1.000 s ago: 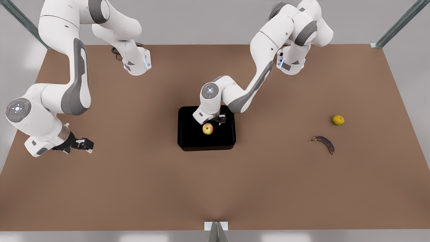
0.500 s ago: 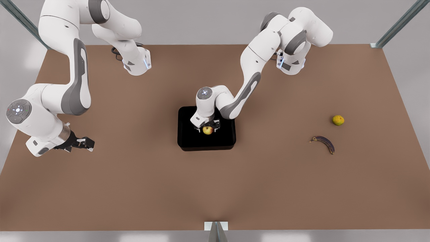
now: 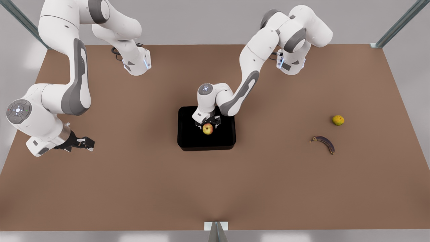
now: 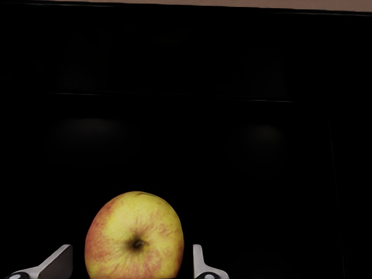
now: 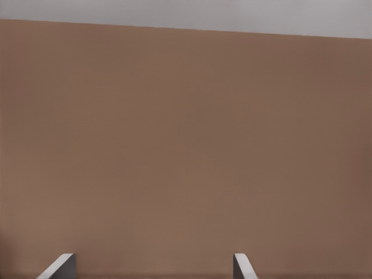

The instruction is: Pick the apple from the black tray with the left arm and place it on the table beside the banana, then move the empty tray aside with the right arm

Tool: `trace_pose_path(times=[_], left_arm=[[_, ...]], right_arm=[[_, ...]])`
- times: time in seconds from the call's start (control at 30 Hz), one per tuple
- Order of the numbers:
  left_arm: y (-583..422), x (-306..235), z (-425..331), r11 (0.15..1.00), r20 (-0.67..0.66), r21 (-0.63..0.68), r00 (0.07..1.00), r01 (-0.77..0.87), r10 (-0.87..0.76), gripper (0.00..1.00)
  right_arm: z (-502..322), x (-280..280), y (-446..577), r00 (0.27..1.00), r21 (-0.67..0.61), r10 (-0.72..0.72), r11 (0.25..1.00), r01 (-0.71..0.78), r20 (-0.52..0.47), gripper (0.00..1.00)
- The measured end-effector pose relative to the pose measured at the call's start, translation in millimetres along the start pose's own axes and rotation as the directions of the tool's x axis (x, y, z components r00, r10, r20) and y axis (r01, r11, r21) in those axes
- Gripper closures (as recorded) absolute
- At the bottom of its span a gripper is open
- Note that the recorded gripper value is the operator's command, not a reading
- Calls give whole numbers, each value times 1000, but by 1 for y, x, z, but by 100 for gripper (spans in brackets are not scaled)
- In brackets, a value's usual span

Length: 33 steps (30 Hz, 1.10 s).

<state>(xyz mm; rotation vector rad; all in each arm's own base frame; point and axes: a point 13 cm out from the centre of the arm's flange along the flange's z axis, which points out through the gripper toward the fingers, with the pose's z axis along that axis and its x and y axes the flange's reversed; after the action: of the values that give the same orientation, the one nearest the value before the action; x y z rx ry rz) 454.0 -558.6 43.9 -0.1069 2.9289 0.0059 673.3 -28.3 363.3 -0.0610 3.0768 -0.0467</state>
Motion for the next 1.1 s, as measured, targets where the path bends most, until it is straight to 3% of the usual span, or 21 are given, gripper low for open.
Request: trace_pose_path(times=[0.07,0.1,0.13,0.27,0.37,0.47,0.53,0.67,0.7,0.73,0.93,1.1], left_arm=[[0,-1,2,1000,5,5,1000,6,-6,3],[0,-1,1,1000,8,9,1000,10,-10,24],[-1,-2,1,1000,11,13,1000,14,-14,24],[-5,-5,-6,999,20,26,999,32,-33,22],[-3,-22,-59,998,47,37,997,57,-59,22],[77,-54,-143,987,50,25,986,157,-158,22],[171,-68,-179,966,30,-8,965,260,-260,22],[325,-71,-129,916,-56,-137,920,378,-388,22],[358,-74,-110,902,-75,-159,906,401,-416,16],[383,-80,-100,893,-84,-166,897,418,-435,0],[381,-103,-105,949,-75,-90,948,302,-309,0],[322,-275,-249,956,46,80,957,281,-285,0]], right_arm=[[0,0,0,1000,0,0,1000,0,0,0],[0,0,0,1000,0,0,1000,0,0,0],[0,0,0,1000,0,0,1000,0,0,0],[0,0,0,1000,0,0,1000,0,0,0],[0,0,0,1000,0,0,1000,0,0,0],[-5,-3,16,1000,-2,-18,1000,18,6,0],[-43,-19,84,994,-5,-92,996,92,57,0],[-65,1,222,979,-22,-198,980,200,55,0],[-63,6,236,980,-24,-193,981,194,45,0],[-61,10,246,982,-26,-184,982,185,35,0],[-40,23,275,995,-28,-94,995,94,-17,0],[-17,65,343,993,-69,-77,995,71,-91,1]])
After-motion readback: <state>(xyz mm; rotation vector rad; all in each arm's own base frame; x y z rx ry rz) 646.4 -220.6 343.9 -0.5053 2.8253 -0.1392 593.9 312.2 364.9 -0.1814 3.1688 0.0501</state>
